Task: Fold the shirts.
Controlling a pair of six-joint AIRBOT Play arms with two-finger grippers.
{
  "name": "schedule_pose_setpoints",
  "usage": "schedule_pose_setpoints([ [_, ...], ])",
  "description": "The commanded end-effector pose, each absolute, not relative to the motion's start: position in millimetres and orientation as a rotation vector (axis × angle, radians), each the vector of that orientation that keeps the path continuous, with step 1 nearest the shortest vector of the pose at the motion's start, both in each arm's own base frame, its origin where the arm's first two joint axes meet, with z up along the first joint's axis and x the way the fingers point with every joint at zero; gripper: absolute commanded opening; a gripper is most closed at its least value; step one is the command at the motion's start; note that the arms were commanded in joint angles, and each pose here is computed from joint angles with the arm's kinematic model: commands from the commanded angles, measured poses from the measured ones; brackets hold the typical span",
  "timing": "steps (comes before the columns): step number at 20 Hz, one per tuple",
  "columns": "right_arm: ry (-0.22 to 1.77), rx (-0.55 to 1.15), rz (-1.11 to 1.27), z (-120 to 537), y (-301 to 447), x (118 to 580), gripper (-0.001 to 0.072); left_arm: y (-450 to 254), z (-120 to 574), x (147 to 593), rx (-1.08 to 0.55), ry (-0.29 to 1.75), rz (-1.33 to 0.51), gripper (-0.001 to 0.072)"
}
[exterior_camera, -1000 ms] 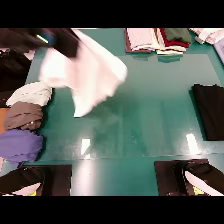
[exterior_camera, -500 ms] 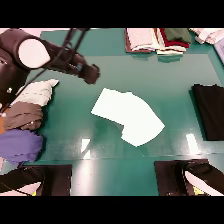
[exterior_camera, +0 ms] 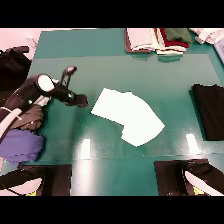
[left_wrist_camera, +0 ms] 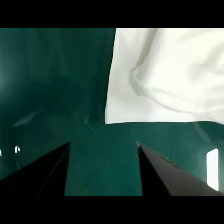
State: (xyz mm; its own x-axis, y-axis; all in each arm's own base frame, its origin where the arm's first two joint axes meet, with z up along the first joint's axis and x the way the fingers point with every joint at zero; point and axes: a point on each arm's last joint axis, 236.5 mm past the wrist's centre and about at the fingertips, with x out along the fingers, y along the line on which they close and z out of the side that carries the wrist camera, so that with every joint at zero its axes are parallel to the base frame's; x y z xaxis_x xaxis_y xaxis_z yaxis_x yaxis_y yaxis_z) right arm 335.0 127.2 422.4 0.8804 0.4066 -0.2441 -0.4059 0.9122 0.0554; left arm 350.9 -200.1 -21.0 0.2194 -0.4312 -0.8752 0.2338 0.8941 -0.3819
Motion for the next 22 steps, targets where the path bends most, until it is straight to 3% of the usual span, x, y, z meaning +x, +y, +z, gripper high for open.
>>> schedule_pose_setpoints([
  [1, 0.281, -0.001, 0.426, 416, 128, 334, 0.0015, -209, -60, 339, -0.318, 1.330, -0.449, 0.0495],
  [4, 0.295, -0.005, 0.427, 413, 127, 333, 0.0015, -229, -69, 341, -0.400, 1.343, -0.494, 0.0494],
  [8, 0.301, -0.006, 0.427, 411, 128, 333, 0.0015, -247, -82, 336, -0.384, 1.350, -0.509, 0.0494],
  [9, 0.307, -0.007, 0.428, 410, 127, 332, 0.0015, -249, -80, 339, -0.382, 1.336, -0.511, 0.0461],
  [11, 0.334, -0.006, 0.424, 400, 127, 333, 0.0015, -247, -73, 350, -0.375, 1.307, -0.511, 0.0078],
  [12, 0.366, -0.003, 0.422, 386, 127, 333, 0.0015, -244, -66, 358, -0.365, 1.288, -0.510, 0.0025],
  [15, 0.602, 0.049, 0.358, 302, 110, 333, 0.0015, -228, -43, 377, -0.301, 1.267, -0.521, 0.0025],
  [19, 1.082, 0.173, 0.160, 129, 44, 298, 0.0018, -194, -4, 403, -0.187, 1.178, -0.491, 0.0025],
  [20, 1.184, 0.247, 0.135, 91, 37, 284, 0.0124, -191, 6, 407, -0.182, 1.154, -0.488, 0.0025],
  [21, 1.267, 0.342, 0.122, 55, 36, 269, 0.0416, -190, 13, 409, -0.180, 1.134, -0.488, 0.0025],
  [22, 1.326, 0.425, 0.126, 27, 40, 258, 0.0531, -190, 17, 410, -0.174, 1.121, -0.491, 0.0025],
])
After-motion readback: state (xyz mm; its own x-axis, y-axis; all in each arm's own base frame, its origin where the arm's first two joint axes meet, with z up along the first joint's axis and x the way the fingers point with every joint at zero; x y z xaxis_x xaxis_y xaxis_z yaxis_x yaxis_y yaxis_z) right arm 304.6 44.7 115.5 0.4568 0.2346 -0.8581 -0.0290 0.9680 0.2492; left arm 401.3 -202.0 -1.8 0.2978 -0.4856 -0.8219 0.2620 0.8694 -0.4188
